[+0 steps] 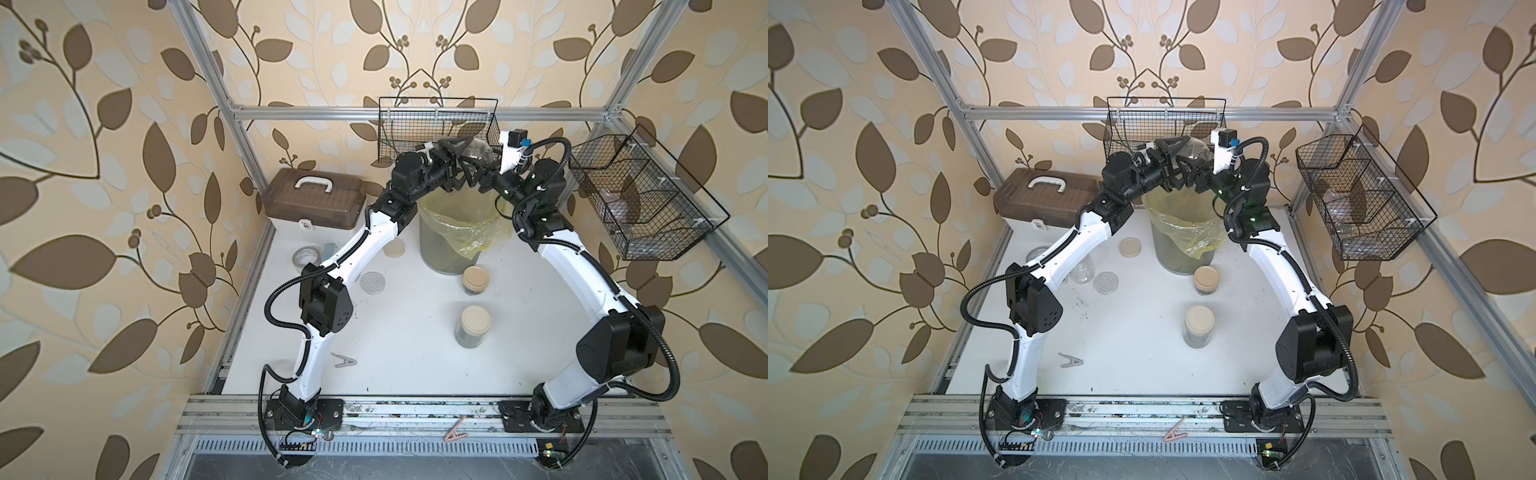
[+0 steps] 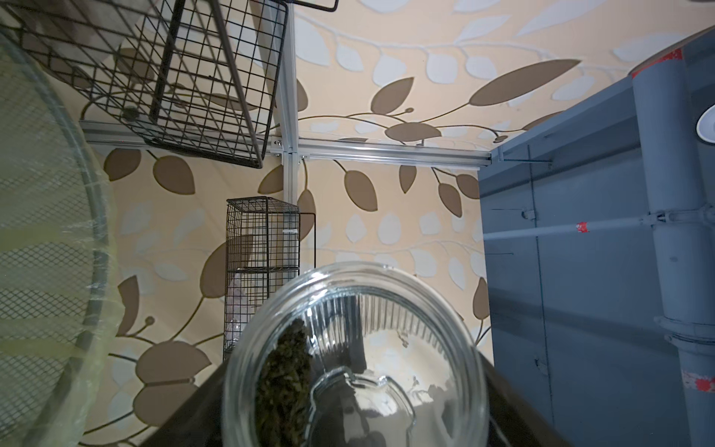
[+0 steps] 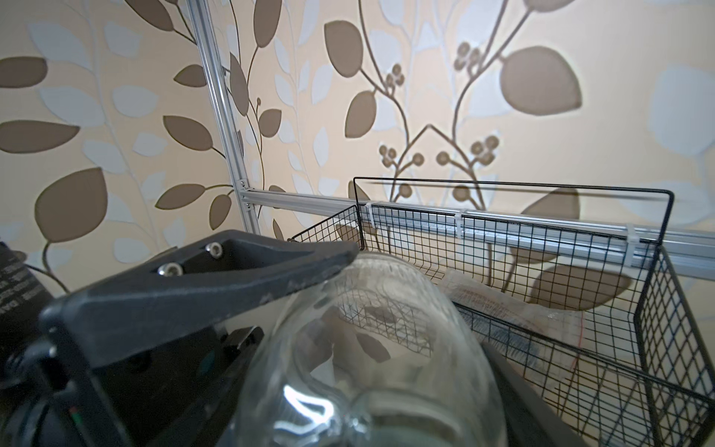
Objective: Empty moldy tea leaves from jars
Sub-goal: Pour the moldy tea leaves from the jar into the trash bin.
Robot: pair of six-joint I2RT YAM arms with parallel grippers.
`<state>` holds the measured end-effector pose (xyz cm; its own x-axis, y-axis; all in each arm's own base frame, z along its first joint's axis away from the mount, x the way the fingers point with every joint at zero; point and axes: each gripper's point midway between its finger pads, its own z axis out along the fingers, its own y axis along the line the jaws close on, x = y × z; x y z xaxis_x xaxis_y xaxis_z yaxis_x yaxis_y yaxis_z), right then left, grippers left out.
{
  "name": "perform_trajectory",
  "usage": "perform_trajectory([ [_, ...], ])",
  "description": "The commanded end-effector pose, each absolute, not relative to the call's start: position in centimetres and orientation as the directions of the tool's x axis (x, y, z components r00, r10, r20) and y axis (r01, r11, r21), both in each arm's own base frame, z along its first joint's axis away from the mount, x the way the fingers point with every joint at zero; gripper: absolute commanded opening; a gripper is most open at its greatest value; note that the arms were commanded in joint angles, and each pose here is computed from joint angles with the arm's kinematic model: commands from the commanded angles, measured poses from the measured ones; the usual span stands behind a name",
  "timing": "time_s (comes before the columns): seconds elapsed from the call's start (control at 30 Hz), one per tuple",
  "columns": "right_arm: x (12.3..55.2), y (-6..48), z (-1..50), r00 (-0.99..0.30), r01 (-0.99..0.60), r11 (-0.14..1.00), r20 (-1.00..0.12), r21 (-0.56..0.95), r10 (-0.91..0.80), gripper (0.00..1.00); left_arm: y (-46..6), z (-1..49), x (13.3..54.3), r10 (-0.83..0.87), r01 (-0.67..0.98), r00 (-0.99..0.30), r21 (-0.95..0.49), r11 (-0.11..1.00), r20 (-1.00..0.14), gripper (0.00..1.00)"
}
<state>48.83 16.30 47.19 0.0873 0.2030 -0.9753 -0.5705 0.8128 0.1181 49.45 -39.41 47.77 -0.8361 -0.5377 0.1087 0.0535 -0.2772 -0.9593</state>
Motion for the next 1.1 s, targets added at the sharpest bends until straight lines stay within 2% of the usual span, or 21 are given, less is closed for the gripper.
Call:
perform_trajectory([
  [0.0, 47.5, 17.1, 50.2, 0.190, -0.608, 0.792, -0.958, 0.056, 0.213, 0.24, -38.2, 49.4, 50.0, -0.556, 0.044, -0.810, -0.925, -0.378, 0.189, 0.60],
  [0.1, 47.4, 17.0, 50.3, 0.172, -0.610, 0.789, -0.960, 0.073, 0.222, 0.21, -38.0, 49.4, 50.1, -0.562, 0.050, -0.806, -0.925, -0.376, 0.185, 0.74],
  [0.2, 47.3, 17.1, 50.3, 0.143, -0.615, 0.783, -0.964, 0.092, 0.226, 0.19, -37.1, 50.0, 50.0, -0.592, 0.108, -0.797, -0.935, -0.338, 0.122, 0.95],
  [0.23, 47.2, 17.0, 50.4, 0.135, -0.614, 0.783, -0.964, 0.099, 0.228, 0.19, -36.6, 50.1, 50.1, -0.612, 0.132, -0.785, -0.940, -0.314, 0.094, 0.99],
  [0.53, 46.8, 15.8, 51.3, 0.080, -0.579, 0.801, -0.967, 0.151, 0.240, 0.16, -30.9, 51.6, 49.2, -0.764, 0.320, -0.611, -0.947, 0.002, -0.209, 0.99],
  [0.63, 47.3, 15.8, 50.2, -0.009, -0.559, 0.817, -0.987, 0.140, 0.162, 0.14, -28.8, 51.1, 48.4, -0.763, 0.367, -0.525, -0.909, 0.196, -0.376, 0.99],
  [0.77, 49.0, 15.8, 45.0, -0.262, -0.511, 0.848, -0.965, 0.144, 0.007, 0.15, -26.3, 50.9, 46.5, -0.605, 0.446, -0.354, -0.697, 0.561, -0.713, 0.99],
  [0.83, 49.5, 15.8, 43.0, -0.351, -0.497, 0.858, -0.935, 0.133, -0.058, 0.16, -25.6, 50.5, 45.7, -0.486, 0.469, -0.299, -0.570, 0.675, -0.821, 0.99],
  [0.93, 50.1, 16.4, 40.8, -0.429, -0.488, 0.867, -0.893, 0.099, -0.139, 0.17, -25.0, 49.7, 44.9, -0.345, 0.485, -0.256, -0.428, 0.762, -0.903, 0.99],
  [1.07, 51.1, 16.7, 38.5, -0.498, -0.445, 0.890, -0.854, 0.100, -0.152, 0.17, -25.3, 48.8, 44.3, -0.254, 0.524, -0.249, -0.351, 0.776, -0.935, 0.99],
])
